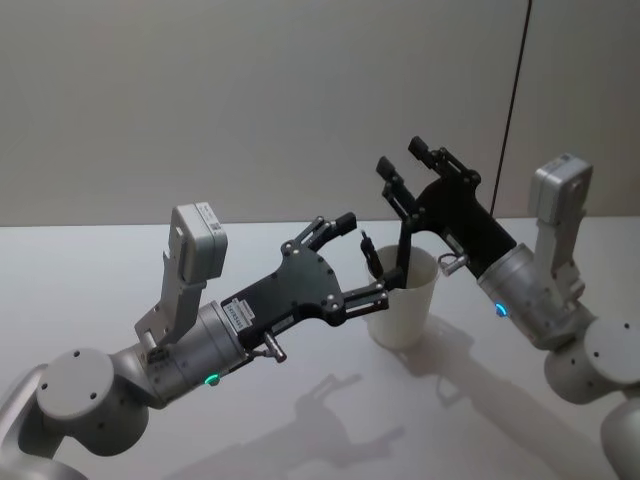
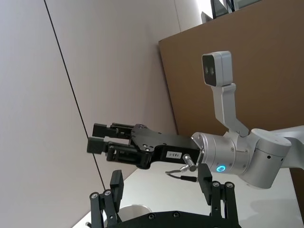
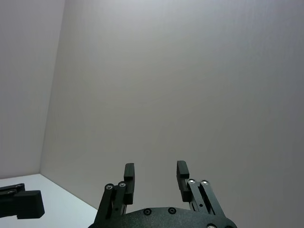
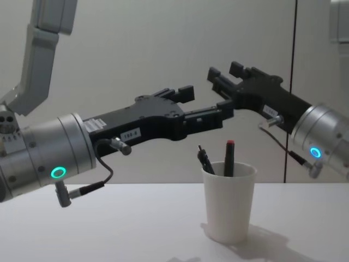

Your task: Place the pen into the pen holder.

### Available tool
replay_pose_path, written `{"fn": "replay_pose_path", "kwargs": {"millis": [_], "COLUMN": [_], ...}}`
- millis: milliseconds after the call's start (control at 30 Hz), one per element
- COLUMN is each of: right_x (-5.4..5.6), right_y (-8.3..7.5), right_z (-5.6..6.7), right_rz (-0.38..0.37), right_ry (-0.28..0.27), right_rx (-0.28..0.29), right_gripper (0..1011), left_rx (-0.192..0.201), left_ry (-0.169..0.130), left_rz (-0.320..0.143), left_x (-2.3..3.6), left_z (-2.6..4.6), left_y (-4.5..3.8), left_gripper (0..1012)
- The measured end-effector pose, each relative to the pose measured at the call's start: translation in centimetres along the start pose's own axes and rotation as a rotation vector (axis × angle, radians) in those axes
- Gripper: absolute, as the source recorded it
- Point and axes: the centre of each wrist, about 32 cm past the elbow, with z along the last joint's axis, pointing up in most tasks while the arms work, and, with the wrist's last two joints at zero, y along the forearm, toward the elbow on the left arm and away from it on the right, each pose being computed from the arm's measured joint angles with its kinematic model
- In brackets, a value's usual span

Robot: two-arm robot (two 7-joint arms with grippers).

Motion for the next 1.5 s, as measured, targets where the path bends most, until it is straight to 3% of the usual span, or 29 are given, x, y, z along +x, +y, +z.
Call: {"fn": "replay_pose_path", "kwargs": {"millis": [400, 567, 1067, 1500], "right_x": [0.0, 0.0, -0.3, -1.4], "right_y": [0.4, 0.4, -0.3, -3.0], "right_z": [-0.7, -0.8, 0.3, 2.8], "right_rz": [0.010, 0.010, -0.021, -0.134], "right_ry": [0.014, 0.016, 0.006, -0.037], "right_rx": [-0.004, -0.002, 0.026, 0.043], "right_gripper": [892, 999, 1001, 1001], "left_rx": [0.000, 0.000, 0.000, 0.000], "left_ry": [0.000, 0.000, 0.000, 0.000], "left_rz": [0.000, 0.000, 0.000, 0.000], "left_x": [0.00, 0.00, 0.00, 0.00], "left_z": [0.00, 0.00, 0.00, 0.00], "left_y": [0.00, 0.00, 0.00, 0.00], "left_gripper": [1000, 1000, 1000, 1000]}}
